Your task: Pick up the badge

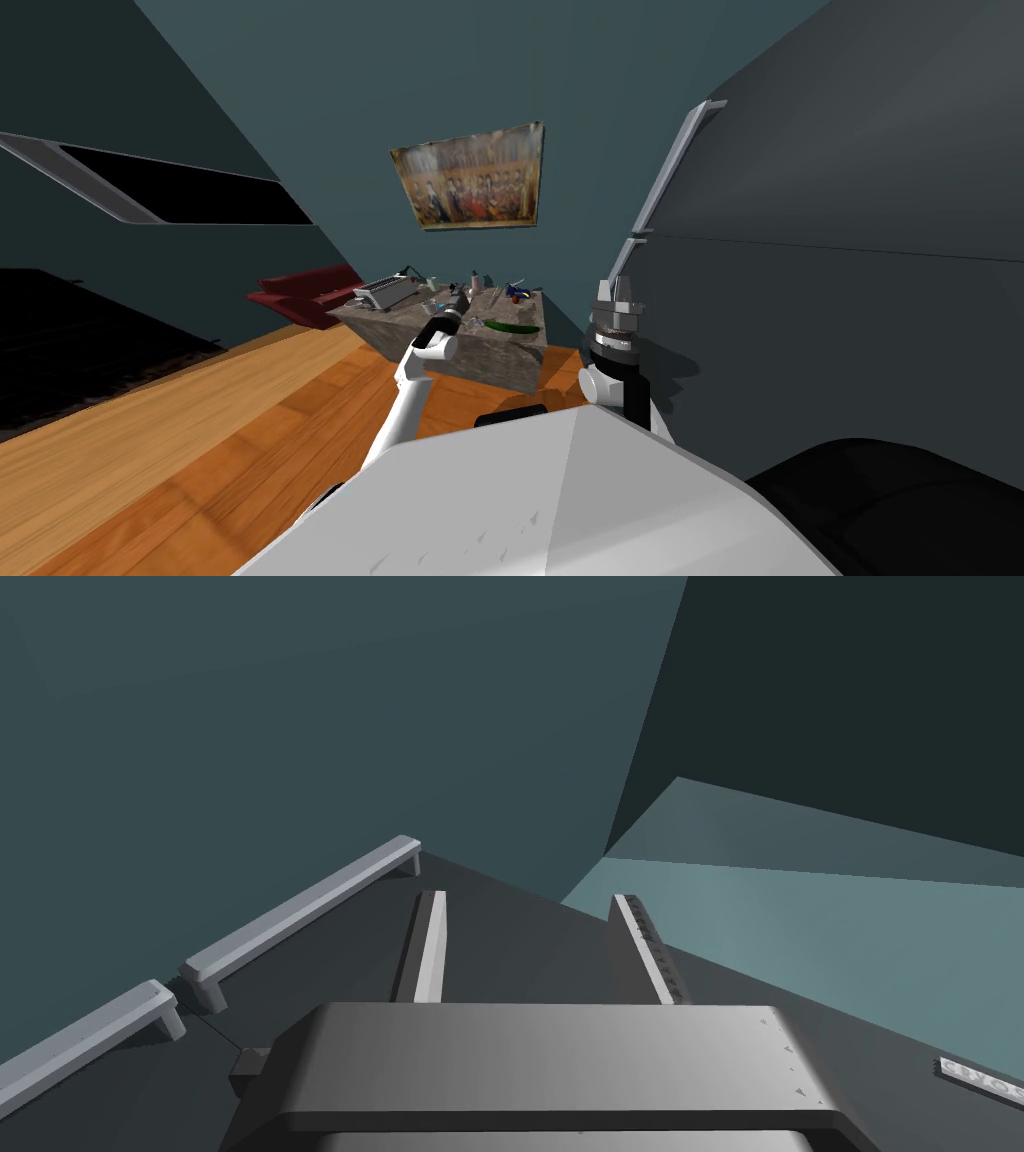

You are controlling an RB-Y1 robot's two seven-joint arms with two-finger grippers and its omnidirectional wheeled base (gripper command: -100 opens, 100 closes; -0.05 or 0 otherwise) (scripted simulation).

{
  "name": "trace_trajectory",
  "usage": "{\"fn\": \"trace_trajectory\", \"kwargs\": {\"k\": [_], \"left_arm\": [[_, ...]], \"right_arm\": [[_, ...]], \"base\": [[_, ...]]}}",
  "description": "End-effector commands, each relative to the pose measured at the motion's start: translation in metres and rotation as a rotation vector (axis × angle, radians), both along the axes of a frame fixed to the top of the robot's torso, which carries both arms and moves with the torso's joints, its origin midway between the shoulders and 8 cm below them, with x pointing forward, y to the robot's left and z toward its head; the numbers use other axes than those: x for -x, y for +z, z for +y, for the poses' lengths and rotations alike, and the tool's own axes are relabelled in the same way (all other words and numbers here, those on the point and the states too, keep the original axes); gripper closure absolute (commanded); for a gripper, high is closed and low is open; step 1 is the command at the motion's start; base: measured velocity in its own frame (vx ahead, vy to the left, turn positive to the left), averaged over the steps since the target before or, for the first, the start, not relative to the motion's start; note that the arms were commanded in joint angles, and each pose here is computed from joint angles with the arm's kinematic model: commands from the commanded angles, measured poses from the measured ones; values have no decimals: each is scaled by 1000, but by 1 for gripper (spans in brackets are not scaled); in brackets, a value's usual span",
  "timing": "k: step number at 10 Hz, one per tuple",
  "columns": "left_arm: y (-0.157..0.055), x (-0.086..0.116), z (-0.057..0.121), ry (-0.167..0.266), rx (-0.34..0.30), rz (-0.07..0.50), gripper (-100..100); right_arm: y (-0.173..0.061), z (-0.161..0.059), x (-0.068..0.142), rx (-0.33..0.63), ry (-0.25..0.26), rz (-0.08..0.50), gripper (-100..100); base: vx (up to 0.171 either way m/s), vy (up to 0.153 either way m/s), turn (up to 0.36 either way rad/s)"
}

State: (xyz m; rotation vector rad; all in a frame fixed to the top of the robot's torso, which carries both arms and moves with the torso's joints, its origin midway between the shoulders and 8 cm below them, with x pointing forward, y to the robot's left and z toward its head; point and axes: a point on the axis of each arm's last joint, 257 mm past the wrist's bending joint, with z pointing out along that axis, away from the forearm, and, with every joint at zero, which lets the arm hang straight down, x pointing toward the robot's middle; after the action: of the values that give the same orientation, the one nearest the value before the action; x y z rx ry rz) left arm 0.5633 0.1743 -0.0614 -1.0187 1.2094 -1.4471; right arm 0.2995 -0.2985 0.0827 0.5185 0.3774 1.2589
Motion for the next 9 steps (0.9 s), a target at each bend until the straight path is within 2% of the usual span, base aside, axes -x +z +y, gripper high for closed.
{"fn": "trace_trajectory", "kwargs": {"k": [1,2,3,4,6,7,8,9], "left_arm": [[-6,-5,-5,-7,-6,33,-100],[-13,-16,-16,-32,-8,72,-100],[-18,-18,-19,-36,-16,97,-100],[-23,-27,-30,-60,-19,131,-100],[-34,-30,-32,-64,-32,178,-100],[-39,-37,-44,-88,-40,219,-100],[-47,-40,-45,-89,-48,247,-100],[-48,-40,-45,-90,-50,253,-100]], "right_arm": [[0,0,0,0,0,0,0],[0,0,0,0,0,0,0],[0,0,0,0,0,0,0],[0,0,0,0,0,0,0],[0,0,0,0,0,0,0],[0,0,0,0,0,0,0],[0,0,0,0,0,0,0],[0,0,0,0,0,0,0]], "base": [[-1,-18,10],[-5,-33,-57],[-10,-33,-27],[-12,-35,-29],[-5,-25,-15],[-7,-25,-46],[-6,-23,-26],[0,-13,4]]}}
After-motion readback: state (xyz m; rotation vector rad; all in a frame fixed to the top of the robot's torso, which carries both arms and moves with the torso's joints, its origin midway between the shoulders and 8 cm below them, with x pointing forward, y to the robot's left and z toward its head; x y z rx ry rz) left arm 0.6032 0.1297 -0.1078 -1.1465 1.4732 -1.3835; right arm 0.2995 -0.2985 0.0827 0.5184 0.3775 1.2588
